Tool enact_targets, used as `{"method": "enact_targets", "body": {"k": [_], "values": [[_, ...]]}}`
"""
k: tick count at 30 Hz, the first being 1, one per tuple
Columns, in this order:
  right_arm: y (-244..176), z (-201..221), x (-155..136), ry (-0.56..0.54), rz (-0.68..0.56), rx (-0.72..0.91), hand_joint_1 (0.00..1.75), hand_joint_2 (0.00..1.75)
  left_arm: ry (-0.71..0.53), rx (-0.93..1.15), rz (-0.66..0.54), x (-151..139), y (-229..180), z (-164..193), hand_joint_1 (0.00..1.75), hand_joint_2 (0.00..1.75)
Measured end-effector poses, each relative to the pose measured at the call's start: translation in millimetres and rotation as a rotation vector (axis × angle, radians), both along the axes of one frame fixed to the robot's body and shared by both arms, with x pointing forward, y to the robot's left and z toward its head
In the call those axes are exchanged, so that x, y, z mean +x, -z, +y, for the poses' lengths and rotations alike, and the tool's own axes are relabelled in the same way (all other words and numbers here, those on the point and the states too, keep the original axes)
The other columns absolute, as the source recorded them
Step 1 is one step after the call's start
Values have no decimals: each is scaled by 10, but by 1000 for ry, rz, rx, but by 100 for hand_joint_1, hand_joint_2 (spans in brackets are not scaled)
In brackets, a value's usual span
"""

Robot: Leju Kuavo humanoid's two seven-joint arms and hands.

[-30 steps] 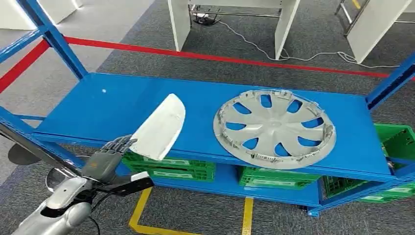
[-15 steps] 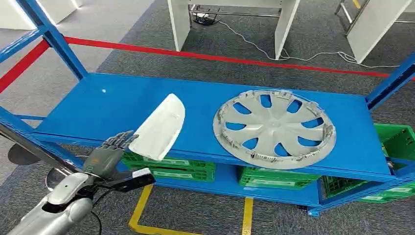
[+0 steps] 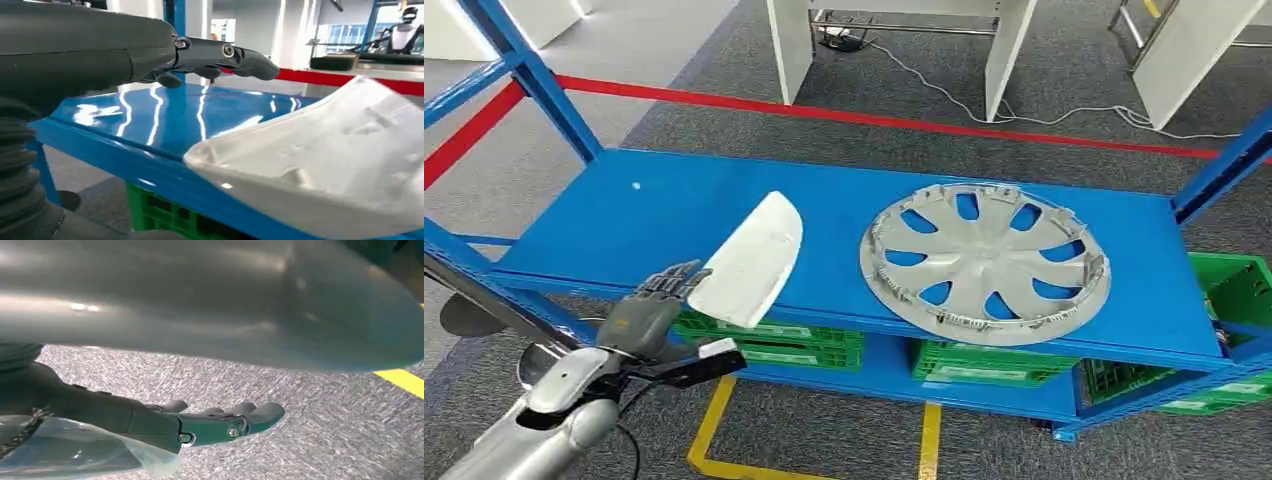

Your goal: Take the parts from the cabinet and place them on the table.

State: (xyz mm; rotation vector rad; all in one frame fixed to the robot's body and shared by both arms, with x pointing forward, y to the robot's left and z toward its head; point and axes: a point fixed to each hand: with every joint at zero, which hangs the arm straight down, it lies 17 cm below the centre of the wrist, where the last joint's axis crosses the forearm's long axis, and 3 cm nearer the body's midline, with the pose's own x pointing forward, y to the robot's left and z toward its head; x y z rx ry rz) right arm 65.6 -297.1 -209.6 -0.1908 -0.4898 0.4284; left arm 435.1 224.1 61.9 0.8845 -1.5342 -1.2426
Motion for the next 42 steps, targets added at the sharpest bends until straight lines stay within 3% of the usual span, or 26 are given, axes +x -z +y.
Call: {"method": "enact_targets", "body": {"k": [19,42], "values": [[-17,60,98,11,-24,32,0,0,38,-143,-7,35,-178,-409,0,175],[-16,41,84,-13,-24,13,0,0,0,-204,75,-240,165,-349,0,175]]}}
